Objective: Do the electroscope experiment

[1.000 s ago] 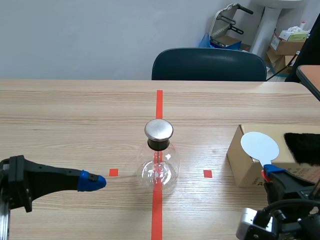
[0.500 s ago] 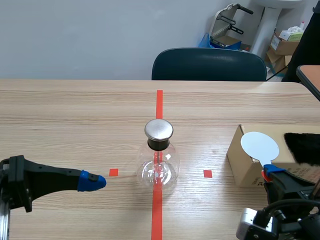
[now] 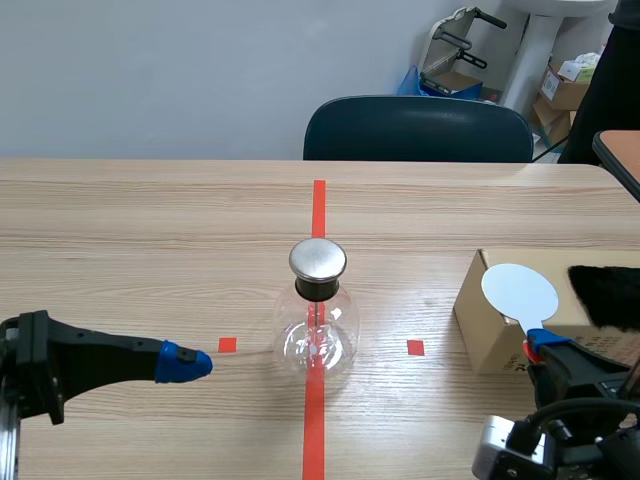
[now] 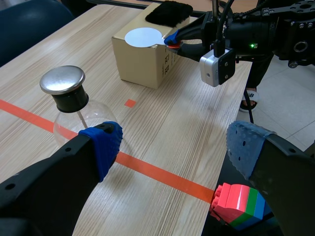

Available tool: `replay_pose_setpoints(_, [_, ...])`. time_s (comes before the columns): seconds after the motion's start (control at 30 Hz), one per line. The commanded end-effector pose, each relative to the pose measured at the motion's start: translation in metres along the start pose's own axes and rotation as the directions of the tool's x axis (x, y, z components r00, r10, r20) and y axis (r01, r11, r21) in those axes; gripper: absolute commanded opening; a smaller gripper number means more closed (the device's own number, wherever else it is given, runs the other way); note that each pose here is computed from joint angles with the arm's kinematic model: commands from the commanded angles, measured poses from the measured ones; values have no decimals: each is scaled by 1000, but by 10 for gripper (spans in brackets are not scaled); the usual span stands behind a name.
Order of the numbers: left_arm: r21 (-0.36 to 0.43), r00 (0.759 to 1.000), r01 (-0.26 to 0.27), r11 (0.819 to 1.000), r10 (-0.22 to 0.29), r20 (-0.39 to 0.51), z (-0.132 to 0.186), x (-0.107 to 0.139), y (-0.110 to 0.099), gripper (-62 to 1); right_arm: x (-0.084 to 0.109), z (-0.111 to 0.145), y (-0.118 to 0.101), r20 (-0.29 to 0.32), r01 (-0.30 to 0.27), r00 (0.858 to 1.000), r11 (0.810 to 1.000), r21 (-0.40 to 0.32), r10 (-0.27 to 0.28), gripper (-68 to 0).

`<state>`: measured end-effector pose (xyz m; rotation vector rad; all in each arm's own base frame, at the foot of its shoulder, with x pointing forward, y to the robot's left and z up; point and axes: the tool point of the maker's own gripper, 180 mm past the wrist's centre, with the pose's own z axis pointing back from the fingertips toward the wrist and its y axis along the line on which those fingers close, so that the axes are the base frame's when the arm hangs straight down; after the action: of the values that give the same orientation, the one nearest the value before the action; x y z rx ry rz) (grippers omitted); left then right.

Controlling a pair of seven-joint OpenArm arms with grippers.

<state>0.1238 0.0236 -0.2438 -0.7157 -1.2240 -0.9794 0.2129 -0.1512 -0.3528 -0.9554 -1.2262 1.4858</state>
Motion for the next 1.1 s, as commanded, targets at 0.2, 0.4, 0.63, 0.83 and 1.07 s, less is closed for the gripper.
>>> replay_pose_setpoints(0.2, [6,1000,-3,1000,3,29,-1,7,0,-149,-6,-2,-7,-8,-14,1000,1000,-15,14,-667])
replay_pose_setpoints(0.4, [6,1000,-3,1000,3,28,-1,7,0,-149,-7,-2,-7,-12,-14,1000,1000,-15,13,-667])
replay_pose_setpoints(0.63, [9,1000,-1,1000,1,26,-1,7,1,-149,-7,-2,-7,-12,-14,1000,1000,-15,13,-667])
replay_pose_setpoints(0.83, [9,1000,-1,1000,1,26,-1,7,1,-149,-7,-2,-7,-12,-14,1000,1000,-15,14,-667])
replay_pose_setpoints(1.07, [9,1000,-1,1000,1,26,-1,7,1,-149,-6,-2,-12,-10,-16,1000,999,-39,16,-666])
